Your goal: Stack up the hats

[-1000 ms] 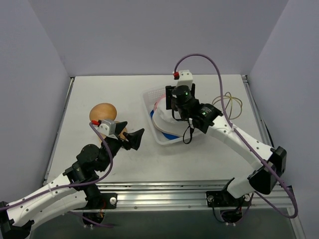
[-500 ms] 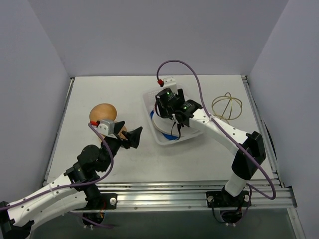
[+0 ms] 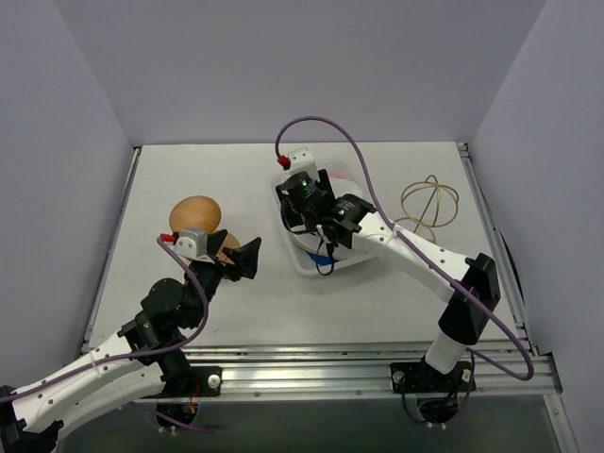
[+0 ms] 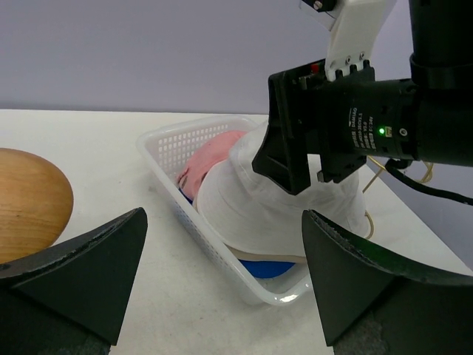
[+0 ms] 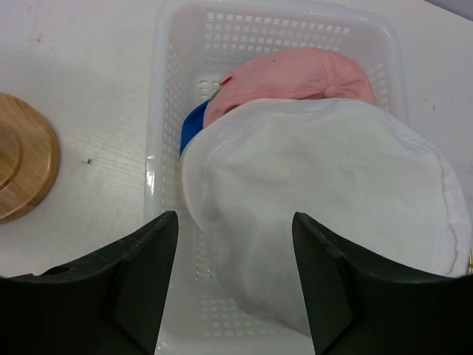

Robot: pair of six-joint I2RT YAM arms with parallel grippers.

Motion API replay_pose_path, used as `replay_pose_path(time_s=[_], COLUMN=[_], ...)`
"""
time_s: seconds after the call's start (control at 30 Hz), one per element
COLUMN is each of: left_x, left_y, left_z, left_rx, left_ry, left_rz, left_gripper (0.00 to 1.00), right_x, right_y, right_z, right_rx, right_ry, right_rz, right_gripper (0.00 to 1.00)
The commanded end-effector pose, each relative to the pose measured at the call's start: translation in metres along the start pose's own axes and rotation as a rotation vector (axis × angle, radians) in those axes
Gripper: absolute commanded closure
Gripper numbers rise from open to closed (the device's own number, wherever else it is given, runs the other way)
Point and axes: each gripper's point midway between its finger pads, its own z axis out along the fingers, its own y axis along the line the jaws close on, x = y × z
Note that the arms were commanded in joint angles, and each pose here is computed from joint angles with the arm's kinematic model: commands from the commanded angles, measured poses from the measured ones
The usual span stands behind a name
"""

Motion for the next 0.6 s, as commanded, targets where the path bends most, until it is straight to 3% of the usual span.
replay_pose_path(time_s=[0.0,0.27,0.57], left_x=[-0.018,-0.025,-0.028], left_y=[0.009,0.022,0.025], left_z=[-0.005,-0.015,-0.017], left_rx=[-0.044,-0.077,-0.091], left_ry=[-0.076,-0.121,-0.129], left_rz=[-0.044,-0.079,-0.090], left_gripper=[0.05,0.05,0.05], right_x=[-0.006,0.019,0.030], right_y=[0.001,0.001,0.001], right_z=[-0.005,0.013,0.024], right_rx=[0.013,0.059,0.087], right_ry=[-0.020,0.027,0.053], right_rz=[-0.025,-0.068,-0.087], right_gripper=[0.42,0.58,0.61])
